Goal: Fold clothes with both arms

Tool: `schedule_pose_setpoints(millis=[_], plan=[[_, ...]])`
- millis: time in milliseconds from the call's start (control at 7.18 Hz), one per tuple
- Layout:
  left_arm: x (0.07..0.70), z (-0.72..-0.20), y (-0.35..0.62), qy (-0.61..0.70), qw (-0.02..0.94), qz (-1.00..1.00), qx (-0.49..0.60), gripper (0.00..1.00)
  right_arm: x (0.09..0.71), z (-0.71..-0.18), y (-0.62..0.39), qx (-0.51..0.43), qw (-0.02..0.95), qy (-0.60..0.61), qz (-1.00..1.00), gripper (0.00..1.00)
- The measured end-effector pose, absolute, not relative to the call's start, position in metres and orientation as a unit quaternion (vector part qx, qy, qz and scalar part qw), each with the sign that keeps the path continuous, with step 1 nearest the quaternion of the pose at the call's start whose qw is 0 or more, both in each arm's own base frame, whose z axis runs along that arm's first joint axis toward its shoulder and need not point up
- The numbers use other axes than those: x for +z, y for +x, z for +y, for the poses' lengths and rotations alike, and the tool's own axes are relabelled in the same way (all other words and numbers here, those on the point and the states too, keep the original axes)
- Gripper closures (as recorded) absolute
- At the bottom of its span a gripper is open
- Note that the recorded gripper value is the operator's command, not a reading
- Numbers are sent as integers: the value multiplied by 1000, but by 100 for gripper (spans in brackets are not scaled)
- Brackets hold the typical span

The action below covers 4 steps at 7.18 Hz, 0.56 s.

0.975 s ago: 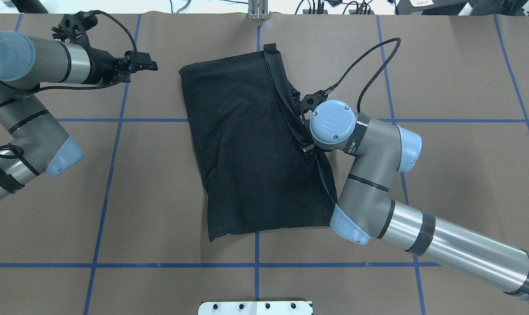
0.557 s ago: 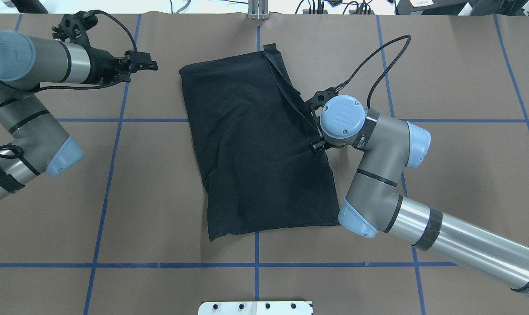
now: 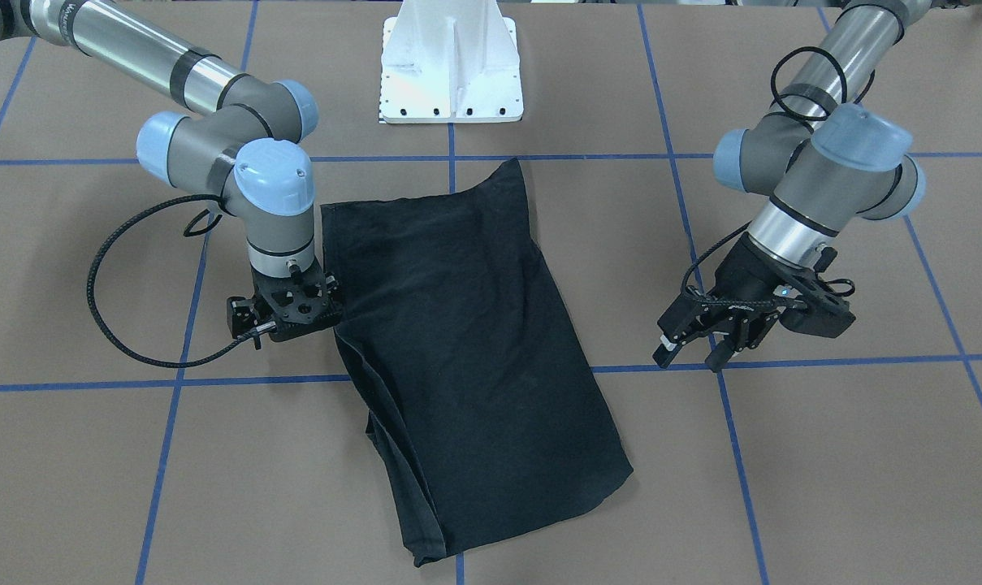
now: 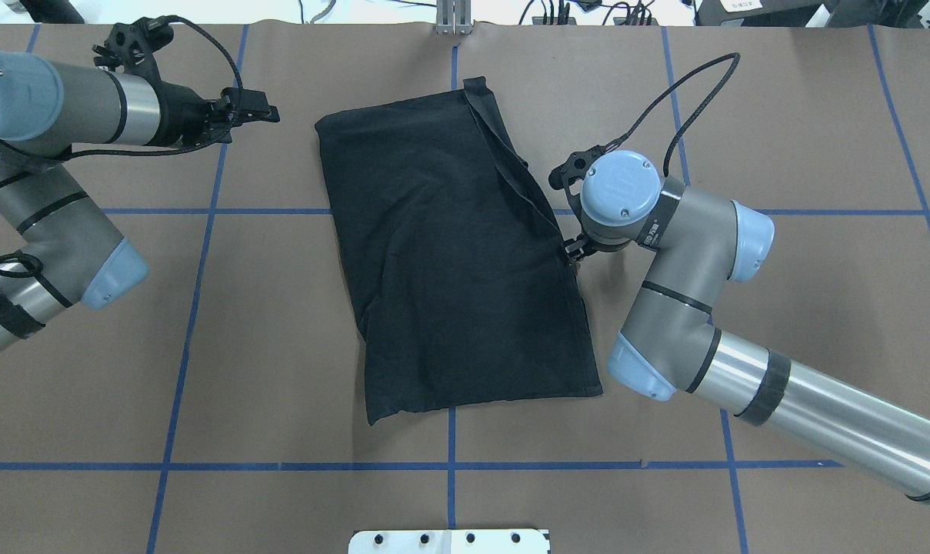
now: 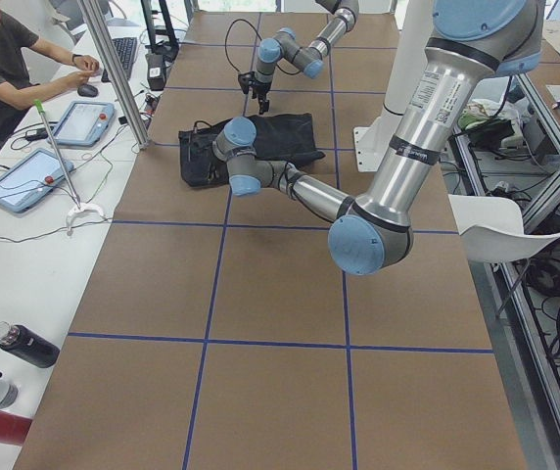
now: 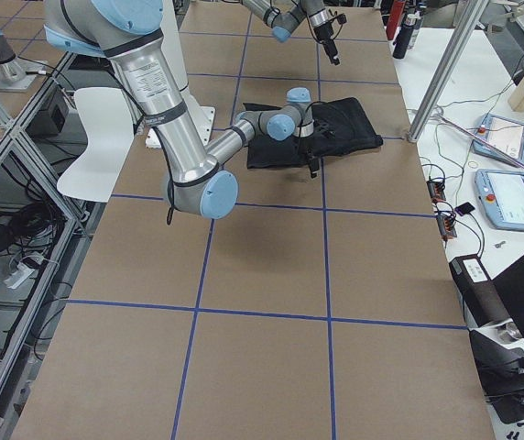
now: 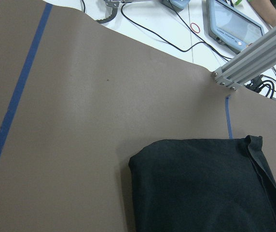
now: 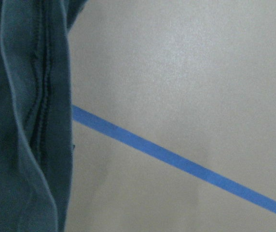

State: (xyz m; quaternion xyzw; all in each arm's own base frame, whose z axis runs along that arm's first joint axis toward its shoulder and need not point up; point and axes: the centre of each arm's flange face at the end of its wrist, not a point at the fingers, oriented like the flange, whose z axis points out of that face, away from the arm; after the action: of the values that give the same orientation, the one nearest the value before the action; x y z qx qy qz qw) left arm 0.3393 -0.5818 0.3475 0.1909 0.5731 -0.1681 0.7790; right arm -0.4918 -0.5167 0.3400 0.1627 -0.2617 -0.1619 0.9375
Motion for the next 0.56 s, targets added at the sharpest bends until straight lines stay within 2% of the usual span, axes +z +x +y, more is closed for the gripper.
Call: schedule_pose_setpoints(millis=[557], plan=[[347, -582, 340, 191, 779, 573, -167, 0, 249, -539, -498, -158, 918, 205, -300, 1]])
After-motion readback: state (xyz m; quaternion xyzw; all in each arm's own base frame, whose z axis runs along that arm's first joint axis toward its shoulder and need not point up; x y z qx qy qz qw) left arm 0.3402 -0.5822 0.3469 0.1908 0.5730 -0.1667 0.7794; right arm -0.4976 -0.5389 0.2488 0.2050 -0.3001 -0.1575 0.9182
